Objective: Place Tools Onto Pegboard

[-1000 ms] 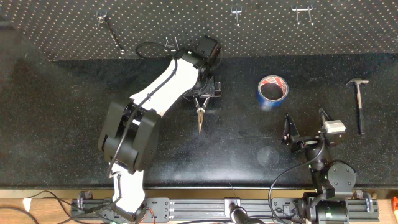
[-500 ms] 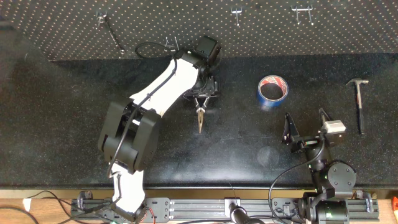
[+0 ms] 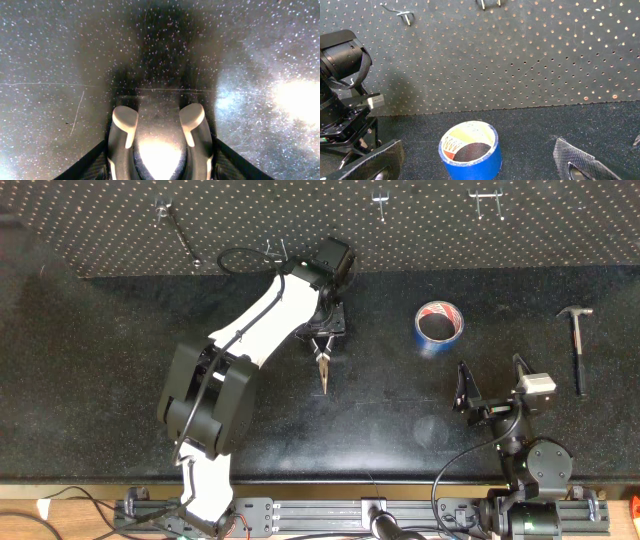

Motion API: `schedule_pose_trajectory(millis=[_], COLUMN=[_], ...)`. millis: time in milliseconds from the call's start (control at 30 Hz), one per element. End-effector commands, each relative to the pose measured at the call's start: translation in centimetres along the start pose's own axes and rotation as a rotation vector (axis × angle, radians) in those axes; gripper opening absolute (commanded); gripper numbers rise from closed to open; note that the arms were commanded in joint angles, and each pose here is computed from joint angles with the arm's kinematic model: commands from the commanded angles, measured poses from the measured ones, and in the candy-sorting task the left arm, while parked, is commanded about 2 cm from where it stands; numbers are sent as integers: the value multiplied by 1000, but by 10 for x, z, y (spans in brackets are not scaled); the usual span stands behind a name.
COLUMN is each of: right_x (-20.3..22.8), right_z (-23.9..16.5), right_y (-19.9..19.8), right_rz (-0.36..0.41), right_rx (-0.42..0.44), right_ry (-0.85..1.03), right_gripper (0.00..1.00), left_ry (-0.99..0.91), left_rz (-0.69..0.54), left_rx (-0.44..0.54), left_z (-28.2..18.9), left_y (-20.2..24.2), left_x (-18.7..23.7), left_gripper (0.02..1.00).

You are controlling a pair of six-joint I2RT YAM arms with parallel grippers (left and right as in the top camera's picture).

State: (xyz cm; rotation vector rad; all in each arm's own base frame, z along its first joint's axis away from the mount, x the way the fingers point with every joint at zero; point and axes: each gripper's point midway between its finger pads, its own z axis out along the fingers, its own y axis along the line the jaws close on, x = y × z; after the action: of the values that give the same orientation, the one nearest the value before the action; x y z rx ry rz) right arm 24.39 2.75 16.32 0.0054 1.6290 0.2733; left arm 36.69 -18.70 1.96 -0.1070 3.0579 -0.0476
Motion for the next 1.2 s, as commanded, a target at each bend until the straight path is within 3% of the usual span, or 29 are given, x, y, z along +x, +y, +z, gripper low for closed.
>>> schedule_pose_trajectory(millis=[33, 267, 300, 367, 400, 500, 633, 700, 767, 900, 1033, 1200], right_x=[2, 2, 2, 1, 2, 2, 2, 2, 1, 2, 2, 1], right_z=[0, 0, 0, 0, 0, 0, 0, 0, 0, 0, 0, 0], right_y=[1, 1, 1, 1, 1, 1, 1, 1, 1, 1, 1, 1], right_rz=[15, 15, 15, 15, 15, 15, 15, 15, 15, 15, 15, 15], right_rx=[-5, -5, -5, -5, -5, -5, -5, -5, -5, -5, -5, -5], right_ry=[1, 1, 1, 1, 1, 1, 1, 1, 1, 1, 1, 1], right_gripper=[978, 978, 978, 978, 978, 978, 978, 978, 978, 978, 978, 978], left_ry=[46, 45, 45, 47, 62, 76, 87, -25, -195, -441, -818, -1110], left_rz=[4, 8, 8, 7, 7, 32, 33, 37, 21, -47, -63, 44], left_rx=[2, 1, 1, 1, -8, -40, -8, 10, 51, 9, 77, 123], left_z=[16, 16, 16, 16, 16, 15, 11, -29, -101, -193, -223, -256], left_y=[-2, -2, -2, -2, 0, 7, 0, 0, 8, 61, 95, 67], left_x=[6, 6, 6, 7, 10, 14, 18, 4, -9, 4, -8, -66], left_gripper=[500, 439, 371, 56, 25, 27, 29, 27, 27, 27, 27, 25])
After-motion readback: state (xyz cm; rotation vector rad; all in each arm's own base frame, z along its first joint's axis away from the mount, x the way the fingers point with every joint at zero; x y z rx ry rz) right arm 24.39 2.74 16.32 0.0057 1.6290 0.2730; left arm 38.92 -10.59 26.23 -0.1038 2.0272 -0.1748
